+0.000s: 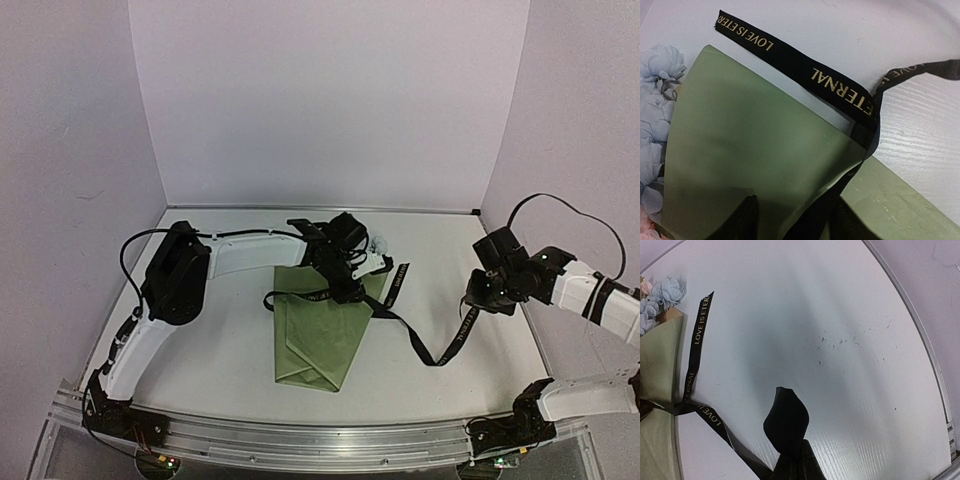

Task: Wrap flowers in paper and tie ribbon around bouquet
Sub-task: Cross the ribbon over the folded bouquet.

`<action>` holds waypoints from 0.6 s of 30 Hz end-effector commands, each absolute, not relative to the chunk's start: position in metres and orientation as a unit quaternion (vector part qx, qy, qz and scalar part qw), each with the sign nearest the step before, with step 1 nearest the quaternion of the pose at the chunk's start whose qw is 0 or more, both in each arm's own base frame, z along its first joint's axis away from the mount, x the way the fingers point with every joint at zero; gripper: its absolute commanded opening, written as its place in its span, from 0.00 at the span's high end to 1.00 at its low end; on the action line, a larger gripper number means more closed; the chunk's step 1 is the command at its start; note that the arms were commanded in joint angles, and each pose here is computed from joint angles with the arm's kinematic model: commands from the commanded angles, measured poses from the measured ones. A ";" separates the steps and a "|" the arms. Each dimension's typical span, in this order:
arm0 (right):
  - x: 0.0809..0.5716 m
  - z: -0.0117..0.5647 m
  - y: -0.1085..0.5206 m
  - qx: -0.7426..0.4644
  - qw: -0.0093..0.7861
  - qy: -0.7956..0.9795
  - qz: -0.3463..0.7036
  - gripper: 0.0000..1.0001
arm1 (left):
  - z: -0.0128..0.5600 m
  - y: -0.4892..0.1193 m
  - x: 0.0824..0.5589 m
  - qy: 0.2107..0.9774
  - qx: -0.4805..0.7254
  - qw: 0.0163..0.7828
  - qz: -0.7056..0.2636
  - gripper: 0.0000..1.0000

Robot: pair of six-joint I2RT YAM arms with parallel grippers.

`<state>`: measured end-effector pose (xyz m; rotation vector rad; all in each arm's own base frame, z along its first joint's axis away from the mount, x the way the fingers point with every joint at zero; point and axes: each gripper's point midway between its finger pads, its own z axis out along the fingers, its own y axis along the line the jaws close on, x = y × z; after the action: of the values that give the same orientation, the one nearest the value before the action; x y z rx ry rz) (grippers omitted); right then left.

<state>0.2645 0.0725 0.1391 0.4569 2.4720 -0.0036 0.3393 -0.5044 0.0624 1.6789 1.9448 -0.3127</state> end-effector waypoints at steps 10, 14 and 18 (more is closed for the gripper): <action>0.300 0.166 0.072 0.206 0.300 0.931 0.031 1.00 | 0.200 -0.504 0.369 0.701 0.530 0.454 -0.148 1.00; 0.336 0.173 0.082 0.229 0.273 0.931 0.072 1.00 | 0.269 -0.495 0.351 0.661 0.522 0.496 -0.209 1.00; 0.386 0.185 0.095 0.244 0.260 0.927 0.112 1.00 | 0.311 -0.491 0.309 0.588 0.569 0.499 -0.286 1.00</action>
<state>0.3396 0.0746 0.1601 0.6406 2.5364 0.1217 0.3459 -0.4899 0.1951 1.3958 1.7453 -0.4562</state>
